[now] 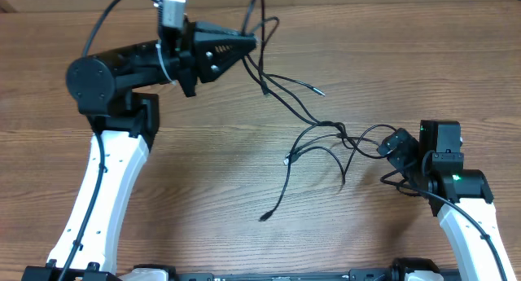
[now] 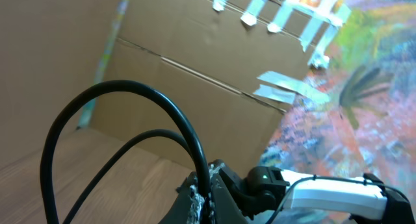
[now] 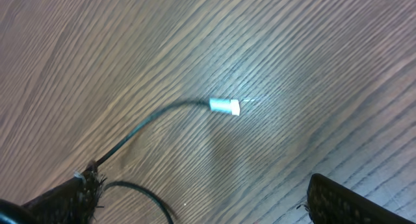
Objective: Untangle cables
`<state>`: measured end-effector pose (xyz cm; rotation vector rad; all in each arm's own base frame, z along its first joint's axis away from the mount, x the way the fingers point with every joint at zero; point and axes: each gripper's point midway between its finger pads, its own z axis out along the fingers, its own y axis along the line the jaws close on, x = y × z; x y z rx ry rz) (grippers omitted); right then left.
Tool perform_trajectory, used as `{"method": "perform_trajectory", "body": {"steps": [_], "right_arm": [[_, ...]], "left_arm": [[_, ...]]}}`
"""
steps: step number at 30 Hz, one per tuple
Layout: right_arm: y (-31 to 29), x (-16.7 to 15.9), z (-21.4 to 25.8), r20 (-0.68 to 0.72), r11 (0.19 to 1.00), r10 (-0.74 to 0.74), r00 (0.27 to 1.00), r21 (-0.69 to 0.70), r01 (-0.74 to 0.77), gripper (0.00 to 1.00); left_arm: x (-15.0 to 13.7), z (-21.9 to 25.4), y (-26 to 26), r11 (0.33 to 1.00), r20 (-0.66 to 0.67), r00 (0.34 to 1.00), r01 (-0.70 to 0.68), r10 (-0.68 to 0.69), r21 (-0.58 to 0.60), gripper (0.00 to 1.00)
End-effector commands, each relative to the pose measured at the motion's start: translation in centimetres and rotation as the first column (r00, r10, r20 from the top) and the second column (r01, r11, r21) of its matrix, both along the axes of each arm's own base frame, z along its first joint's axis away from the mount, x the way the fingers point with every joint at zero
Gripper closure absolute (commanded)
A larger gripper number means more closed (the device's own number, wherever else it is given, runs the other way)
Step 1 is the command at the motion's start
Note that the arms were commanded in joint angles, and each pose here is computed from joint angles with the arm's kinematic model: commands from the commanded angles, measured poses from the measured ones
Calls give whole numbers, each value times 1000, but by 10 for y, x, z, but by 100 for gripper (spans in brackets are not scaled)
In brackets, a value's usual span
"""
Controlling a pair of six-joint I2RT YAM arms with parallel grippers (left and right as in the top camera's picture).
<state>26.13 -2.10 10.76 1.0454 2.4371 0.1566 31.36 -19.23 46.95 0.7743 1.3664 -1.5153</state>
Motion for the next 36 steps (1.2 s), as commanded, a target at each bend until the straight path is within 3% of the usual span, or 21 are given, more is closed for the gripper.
{"method": "perform_trajectory", "body": {"steps": [1,14,26,31,36], "right_arm": [[-11,1,3,7,997,-62,998,-35,62,0],[-29,-9,-1,-21,989,-146,989,-29,145,0],[-52,-23,-5,-62,970,-242,968,-20,241,0],[-40,-17,-5,-52,987,-161,986,21,162,0],[-16,3,4,34,994,15,999,104,-19,0]], "left_arm": [[2,14,17,999,-1,999,-51,51,-21,96],[24,14,67,982,-64,980,-189,187,-26,96],[28,13,77,976,-66,975,-214,213,-22,96],[24,8,72,983,-79,980,-183,182,2,96],[19,3,65,989,-84,986,-144,145,26,96]]}}
